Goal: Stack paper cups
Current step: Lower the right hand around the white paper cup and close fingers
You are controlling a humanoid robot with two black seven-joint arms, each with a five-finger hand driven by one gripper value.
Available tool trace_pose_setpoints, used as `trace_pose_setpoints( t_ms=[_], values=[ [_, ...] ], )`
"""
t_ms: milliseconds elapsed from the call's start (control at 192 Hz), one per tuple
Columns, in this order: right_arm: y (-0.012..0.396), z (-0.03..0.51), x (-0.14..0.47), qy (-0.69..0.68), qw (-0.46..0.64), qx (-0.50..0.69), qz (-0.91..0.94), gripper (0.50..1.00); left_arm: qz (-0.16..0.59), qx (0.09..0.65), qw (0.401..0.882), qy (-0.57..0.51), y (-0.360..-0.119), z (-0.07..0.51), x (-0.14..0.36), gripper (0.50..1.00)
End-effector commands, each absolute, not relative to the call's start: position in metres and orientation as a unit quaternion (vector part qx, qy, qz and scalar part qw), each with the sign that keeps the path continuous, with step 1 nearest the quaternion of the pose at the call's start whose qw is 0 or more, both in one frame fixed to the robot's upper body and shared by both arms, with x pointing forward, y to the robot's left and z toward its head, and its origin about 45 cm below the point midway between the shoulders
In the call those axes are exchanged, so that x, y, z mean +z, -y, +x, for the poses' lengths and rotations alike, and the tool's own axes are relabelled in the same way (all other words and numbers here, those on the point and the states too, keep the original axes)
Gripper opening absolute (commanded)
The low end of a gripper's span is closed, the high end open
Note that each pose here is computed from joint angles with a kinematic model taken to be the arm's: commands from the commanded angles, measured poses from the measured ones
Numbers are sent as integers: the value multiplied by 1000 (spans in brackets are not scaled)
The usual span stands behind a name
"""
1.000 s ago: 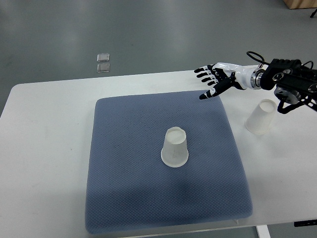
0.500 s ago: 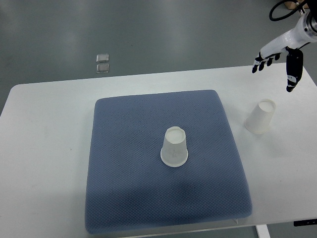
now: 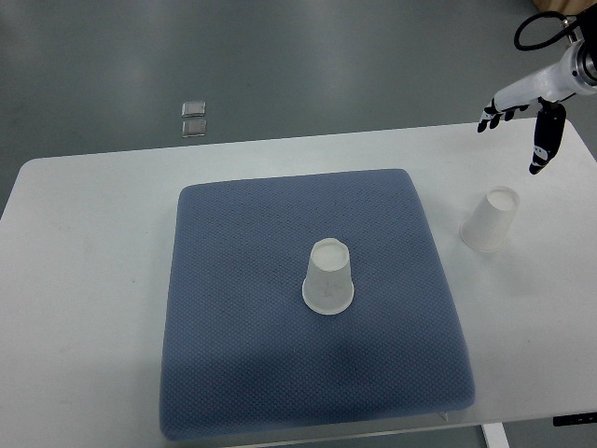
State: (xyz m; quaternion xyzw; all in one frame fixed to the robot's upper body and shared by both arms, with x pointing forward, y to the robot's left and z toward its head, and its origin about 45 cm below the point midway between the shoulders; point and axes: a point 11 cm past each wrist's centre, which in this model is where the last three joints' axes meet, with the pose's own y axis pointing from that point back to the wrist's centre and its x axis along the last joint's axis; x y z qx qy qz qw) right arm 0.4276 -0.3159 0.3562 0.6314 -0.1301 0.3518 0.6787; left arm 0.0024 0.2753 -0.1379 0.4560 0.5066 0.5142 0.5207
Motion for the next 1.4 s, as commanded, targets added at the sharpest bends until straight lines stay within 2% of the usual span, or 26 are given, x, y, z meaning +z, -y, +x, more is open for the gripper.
trace_pose_setpoints(
  t_ms=[0,583,1395],
  values=[
    [323,429,341,141,679,350,629,924,456,514,520,-506,-275,2,-138,1000],
    [355,429,250,191,676,325,633,919,457,516,519,-505,-277,2,-138,1000],
    [363,424,199,203,684,311,628,903,458,519,516,-504,-278,2,-138,1000]
  ],
)
